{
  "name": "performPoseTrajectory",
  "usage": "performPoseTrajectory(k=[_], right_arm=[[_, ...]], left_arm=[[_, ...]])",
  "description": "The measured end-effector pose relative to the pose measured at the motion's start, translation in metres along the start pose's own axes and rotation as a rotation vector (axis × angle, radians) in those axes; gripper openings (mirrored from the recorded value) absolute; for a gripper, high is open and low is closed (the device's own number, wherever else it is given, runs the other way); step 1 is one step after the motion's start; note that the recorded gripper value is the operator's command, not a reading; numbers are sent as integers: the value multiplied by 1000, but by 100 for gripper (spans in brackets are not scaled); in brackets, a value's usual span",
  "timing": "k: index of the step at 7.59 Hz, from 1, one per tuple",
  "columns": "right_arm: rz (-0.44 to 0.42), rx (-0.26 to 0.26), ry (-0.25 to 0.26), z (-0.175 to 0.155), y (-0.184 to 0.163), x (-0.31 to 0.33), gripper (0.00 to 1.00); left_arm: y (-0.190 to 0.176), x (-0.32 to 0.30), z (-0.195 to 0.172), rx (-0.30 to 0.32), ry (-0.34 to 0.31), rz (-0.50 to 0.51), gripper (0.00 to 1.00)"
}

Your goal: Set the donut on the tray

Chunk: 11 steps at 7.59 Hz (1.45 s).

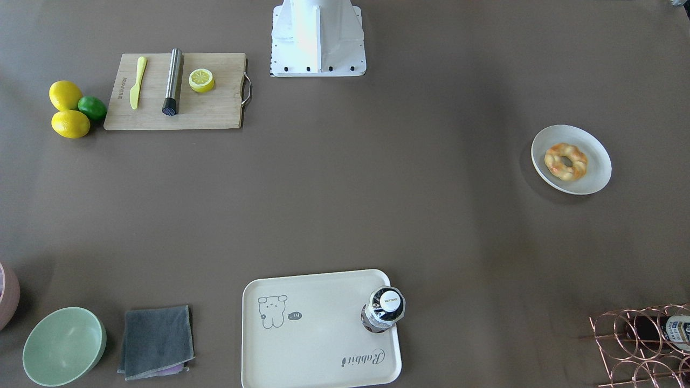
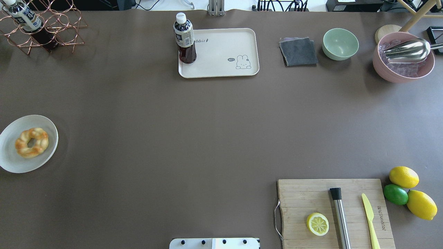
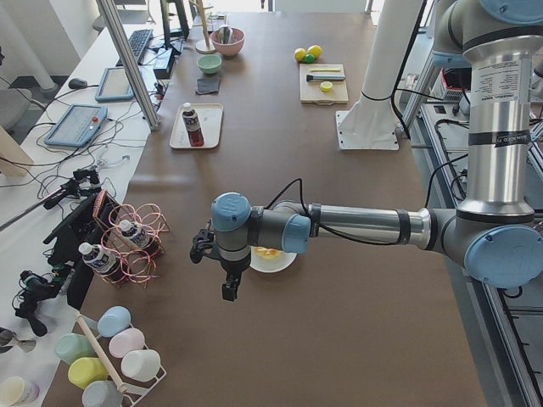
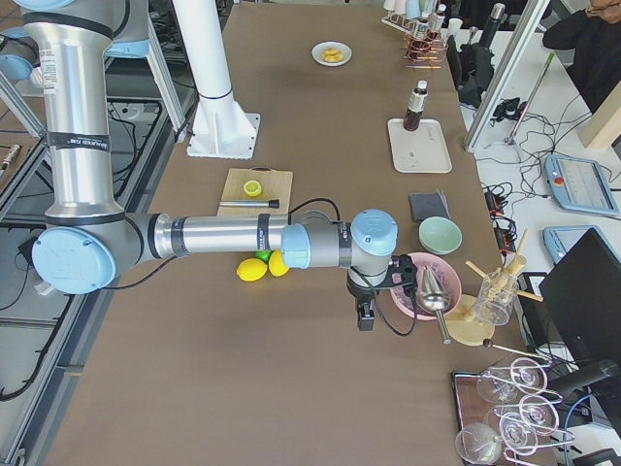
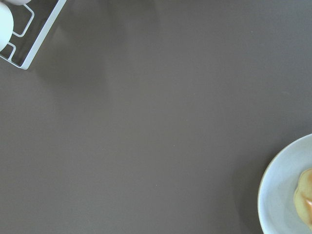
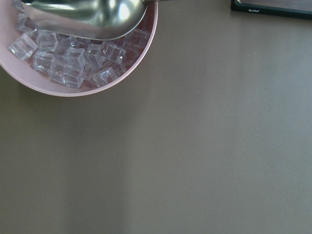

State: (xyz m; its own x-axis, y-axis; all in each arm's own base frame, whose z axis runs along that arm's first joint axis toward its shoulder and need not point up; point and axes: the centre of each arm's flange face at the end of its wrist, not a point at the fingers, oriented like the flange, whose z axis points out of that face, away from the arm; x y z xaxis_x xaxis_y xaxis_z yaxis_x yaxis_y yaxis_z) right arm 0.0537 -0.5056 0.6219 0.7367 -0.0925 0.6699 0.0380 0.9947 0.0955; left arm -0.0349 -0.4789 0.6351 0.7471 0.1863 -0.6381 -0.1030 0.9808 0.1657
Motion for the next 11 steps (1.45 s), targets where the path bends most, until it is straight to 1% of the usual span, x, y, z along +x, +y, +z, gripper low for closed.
performPoseTrajectory(k=[2,3,4,5,7,8,9,10,11], right_arm=[[3,1,-1,0,0,-1,100],[3,1,2,0,-2,-2,100],[1,1,6,0,-3,-4,100],[-2,3,5,-1,-4,-6,100],[-7,9,1,-3,-9,-10,100],[-12,15,-1,-6,-13,-13,100],[-18,20,-3,-9,-19,-17,100],[-25,18,-11,-9,-23,-24,100],[-19,16,-24,-7,-28,-33,100]], left_arm=[[-2,7,-4,10,12,11,98],[-9,20,-14,31,38,35,98],[-17,33,-16,36,55,58,98],[-20,37,-9,22,60,68,98],[-33,52,-13,49,65,113,98],[-37,56,-15,57,68,120,98],[-40,58,-13,53,76,89,98],[-41,66,-6,46,90,37,98],[-39,75,8,48,103,9,98]])
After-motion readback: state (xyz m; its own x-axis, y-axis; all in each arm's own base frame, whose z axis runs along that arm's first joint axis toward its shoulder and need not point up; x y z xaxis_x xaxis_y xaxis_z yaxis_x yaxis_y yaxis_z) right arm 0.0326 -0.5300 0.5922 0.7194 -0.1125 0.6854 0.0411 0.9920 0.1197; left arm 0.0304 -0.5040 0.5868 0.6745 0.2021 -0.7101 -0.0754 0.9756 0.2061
